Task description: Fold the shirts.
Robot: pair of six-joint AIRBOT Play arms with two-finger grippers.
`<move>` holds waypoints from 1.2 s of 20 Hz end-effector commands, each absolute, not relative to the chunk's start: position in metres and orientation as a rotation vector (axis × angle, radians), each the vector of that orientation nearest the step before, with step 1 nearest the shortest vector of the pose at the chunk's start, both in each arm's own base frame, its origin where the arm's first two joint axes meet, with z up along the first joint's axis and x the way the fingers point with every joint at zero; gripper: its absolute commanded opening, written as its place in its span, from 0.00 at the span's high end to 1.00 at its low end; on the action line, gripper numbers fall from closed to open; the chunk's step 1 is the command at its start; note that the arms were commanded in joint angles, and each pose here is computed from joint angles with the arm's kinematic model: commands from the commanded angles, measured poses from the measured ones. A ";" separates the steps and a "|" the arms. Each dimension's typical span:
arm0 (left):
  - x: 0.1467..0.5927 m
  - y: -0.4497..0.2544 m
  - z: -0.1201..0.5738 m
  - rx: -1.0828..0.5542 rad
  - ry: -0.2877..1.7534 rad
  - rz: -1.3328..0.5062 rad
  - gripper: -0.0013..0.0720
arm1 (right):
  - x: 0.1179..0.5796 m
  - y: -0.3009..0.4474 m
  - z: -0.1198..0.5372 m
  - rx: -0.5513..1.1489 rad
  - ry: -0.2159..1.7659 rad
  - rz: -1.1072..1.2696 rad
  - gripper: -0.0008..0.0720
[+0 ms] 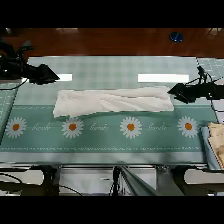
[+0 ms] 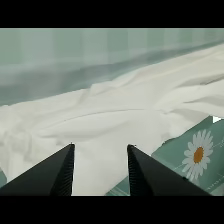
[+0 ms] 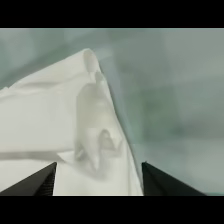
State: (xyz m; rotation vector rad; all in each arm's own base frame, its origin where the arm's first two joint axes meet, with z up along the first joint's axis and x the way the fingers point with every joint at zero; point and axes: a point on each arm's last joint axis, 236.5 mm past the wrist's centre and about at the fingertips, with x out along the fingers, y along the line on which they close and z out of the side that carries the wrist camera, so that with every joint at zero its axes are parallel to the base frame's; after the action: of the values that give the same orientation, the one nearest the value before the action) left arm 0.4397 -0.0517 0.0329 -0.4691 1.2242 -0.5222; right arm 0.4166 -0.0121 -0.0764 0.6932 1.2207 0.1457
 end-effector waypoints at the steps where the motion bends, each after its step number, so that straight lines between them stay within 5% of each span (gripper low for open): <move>1: 0.436 -0.063 0.034 -0.456 1.241 -0.550 0.42 | 0.417 0.010 -0.090 0.875 1.258 0.215 0.18; 3: 0.435 -0.071 0.034 -0.446 1.245 -0.564 0.42 | 0.419 0.017 -0.099 0.948 1.271 0.218 0.29; 5: 0.434 -0.076 0.034 -0.439 1.247 -0.573 0.42 | 0.428 0.020 -0.097 1.009 1.240 0.217 0.83; 6: 0.434 -0.077 0.034 -0.437 1.246 -0.575 0.42 | 0.434 0.022 -0.091 1.038 1.213 0.226 0.96; 10: 0.433 -0.083 0.038 -0.464 1.249 -0.594 0.48 | 0.435 0.048 -0.028 0.974 1.158 0.495 0.96; 13: 0.424 -0.119 0.049 -0.504 1.262 -0.685 0.95 | 0.430 0.048 0.027 0.855 1.076 0.533 0.96; 24: 0.350 -0.323 -0.012 -0.375 1.497 -0.888 0.95 | 0.381 0.048 0.118 0.616 0.987 0.497 0.96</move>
State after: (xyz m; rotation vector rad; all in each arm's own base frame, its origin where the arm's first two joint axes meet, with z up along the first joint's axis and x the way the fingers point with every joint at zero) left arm 0.3731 -0.2766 0.0073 -0.3809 1.4367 -0.8658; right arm 0.3926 0.0454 0.0959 0.6500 1.0155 0.4985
